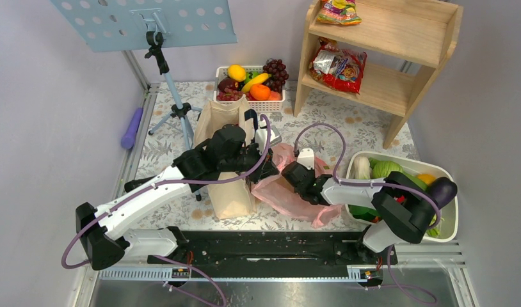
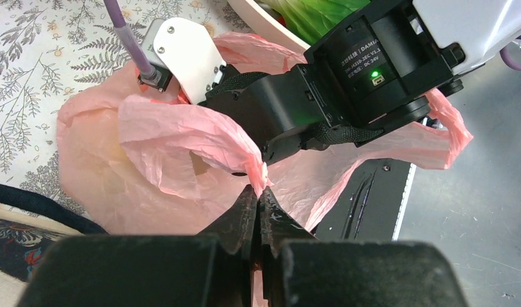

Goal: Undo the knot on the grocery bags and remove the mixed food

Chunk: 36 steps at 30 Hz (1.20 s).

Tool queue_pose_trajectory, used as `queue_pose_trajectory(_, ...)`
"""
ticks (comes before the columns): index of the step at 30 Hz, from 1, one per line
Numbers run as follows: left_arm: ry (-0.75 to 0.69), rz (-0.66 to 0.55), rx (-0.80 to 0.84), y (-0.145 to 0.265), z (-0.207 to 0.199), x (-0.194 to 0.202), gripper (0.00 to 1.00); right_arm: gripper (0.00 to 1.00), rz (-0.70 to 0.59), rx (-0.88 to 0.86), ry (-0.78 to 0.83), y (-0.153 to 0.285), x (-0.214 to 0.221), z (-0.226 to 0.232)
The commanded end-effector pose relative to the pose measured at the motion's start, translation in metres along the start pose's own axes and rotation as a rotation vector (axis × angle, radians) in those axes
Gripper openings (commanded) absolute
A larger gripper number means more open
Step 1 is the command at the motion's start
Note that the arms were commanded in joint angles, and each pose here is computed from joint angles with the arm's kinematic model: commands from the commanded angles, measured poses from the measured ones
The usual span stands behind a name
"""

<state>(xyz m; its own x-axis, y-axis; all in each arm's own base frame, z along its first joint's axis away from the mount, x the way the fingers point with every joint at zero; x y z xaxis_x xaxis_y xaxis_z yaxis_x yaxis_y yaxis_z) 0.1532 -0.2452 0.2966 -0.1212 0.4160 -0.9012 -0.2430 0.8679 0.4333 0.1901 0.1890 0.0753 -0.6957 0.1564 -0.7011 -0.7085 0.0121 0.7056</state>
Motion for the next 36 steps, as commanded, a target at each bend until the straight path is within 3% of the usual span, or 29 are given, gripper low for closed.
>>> queue_pose_trajectory(1, -0.035, -0.034, -0.030, 0.006, 0.000, -0.005, 0.00, 0.03, -0.060, -0.101, 0.010, 0.004, -0.014, 0.009)
queue_pose_trajectory(10, -0.025, -0.025, -0.068, 0.006, 0.003, -0.004, 0.00, 0.00, -0.109, -0.334, -0.098, 0.053, -0.024, -0.011)
queue_pose_trajectory(25, -0.030, -0.106, -0.293, 0.026, 0.015, -0.008, 0.00, 0.00, 0.100, -0.210, -0.029, 0.091, -0.004, -0.059)
queue_pose_trajectory(30, -0.042, -0.086, -0.371, 0.031, 0.021, -0.005, 0.00, 0.00, 0.146, -0.268, -0.018, 0.100, -0.004, -0.057)
queue_pose_trajectory(36, -0.033, -0.014, -0.408, 0.024, 0.027, 0.000, 0.00, 0.00, 0.089, -0.406, -0.092, 0.125, -0.021, -0.053)
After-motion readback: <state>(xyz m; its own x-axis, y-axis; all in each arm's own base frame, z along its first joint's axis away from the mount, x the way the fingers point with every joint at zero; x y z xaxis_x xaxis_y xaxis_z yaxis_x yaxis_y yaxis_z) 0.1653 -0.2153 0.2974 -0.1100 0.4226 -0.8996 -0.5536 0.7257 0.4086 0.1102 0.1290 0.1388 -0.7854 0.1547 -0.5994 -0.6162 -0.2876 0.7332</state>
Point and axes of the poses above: each gripper's point midway between its finger pads, its own y axis back along the fingers, its own z axis along the line the jaws close on, x = y × z, the point moved 9 cm from there along y, back along the fingers, and after that the axes turned 14 degrees about -y, right-handed, at the moved point
